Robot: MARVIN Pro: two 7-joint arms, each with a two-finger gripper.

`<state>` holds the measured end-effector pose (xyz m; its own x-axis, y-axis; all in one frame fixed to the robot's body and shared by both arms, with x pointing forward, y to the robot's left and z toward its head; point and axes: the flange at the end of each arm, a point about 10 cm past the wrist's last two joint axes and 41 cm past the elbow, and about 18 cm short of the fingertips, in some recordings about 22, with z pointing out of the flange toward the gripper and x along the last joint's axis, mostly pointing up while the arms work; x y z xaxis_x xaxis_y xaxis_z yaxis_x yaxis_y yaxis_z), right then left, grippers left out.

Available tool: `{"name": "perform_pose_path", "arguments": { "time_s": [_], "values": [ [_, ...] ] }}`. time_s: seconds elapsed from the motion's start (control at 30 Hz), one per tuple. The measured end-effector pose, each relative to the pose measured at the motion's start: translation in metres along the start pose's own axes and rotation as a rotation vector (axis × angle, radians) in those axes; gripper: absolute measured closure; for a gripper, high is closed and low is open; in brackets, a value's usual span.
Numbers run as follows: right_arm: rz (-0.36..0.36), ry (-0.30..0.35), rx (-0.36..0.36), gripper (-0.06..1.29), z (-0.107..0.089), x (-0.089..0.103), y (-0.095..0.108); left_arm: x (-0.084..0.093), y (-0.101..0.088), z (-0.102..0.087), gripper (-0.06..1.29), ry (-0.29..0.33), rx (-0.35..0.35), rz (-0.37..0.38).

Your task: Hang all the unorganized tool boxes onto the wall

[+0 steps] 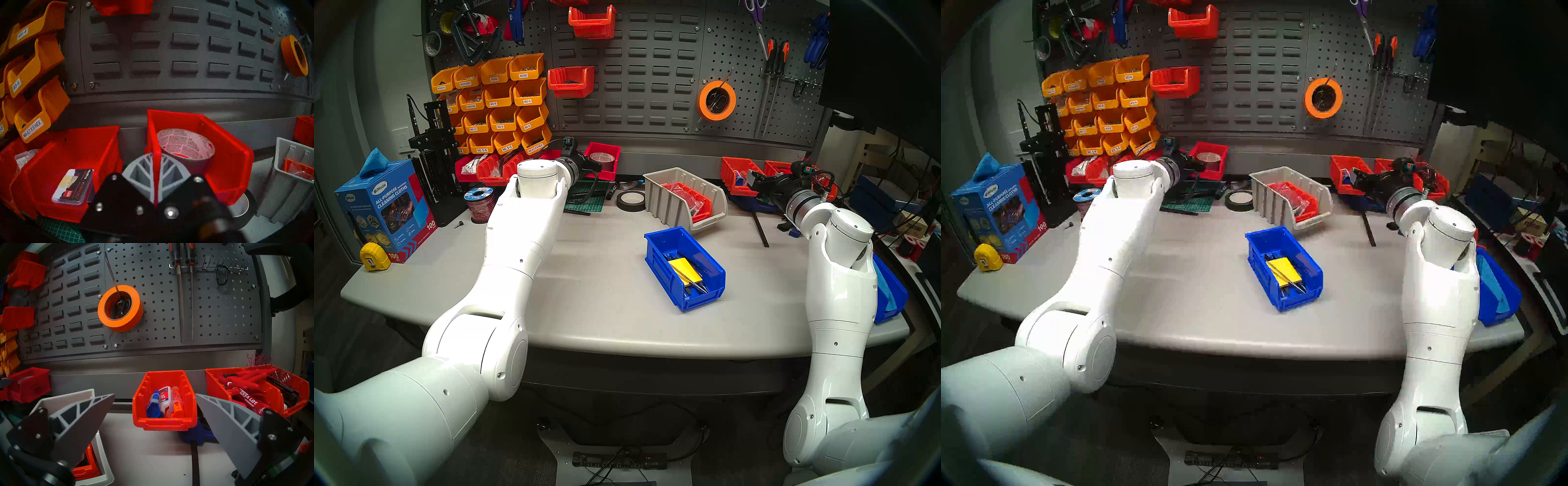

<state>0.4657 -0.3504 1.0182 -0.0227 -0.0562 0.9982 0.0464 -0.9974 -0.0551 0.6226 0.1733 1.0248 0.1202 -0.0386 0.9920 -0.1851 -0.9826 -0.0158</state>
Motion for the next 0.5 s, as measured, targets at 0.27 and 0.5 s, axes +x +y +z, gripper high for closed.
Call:
{"name": "perform_pose_path", "arguments": {
  "time_s": [0.27, 0.5],
  "values": [
    [0.000, 0.000, 0.000, -0.01, 0.000, 0.000, 0.000, 0.017, -0.006, 0.009, 1.25, 0.013, 0.018, -0.012],
    [0.000, 0.000, 0.000, -0.01, 0.000, 0.000, 0.000, 0.036, -0.013, 0.018, 1.25, 0.031, 0.041, -0.021]
  ]
}}
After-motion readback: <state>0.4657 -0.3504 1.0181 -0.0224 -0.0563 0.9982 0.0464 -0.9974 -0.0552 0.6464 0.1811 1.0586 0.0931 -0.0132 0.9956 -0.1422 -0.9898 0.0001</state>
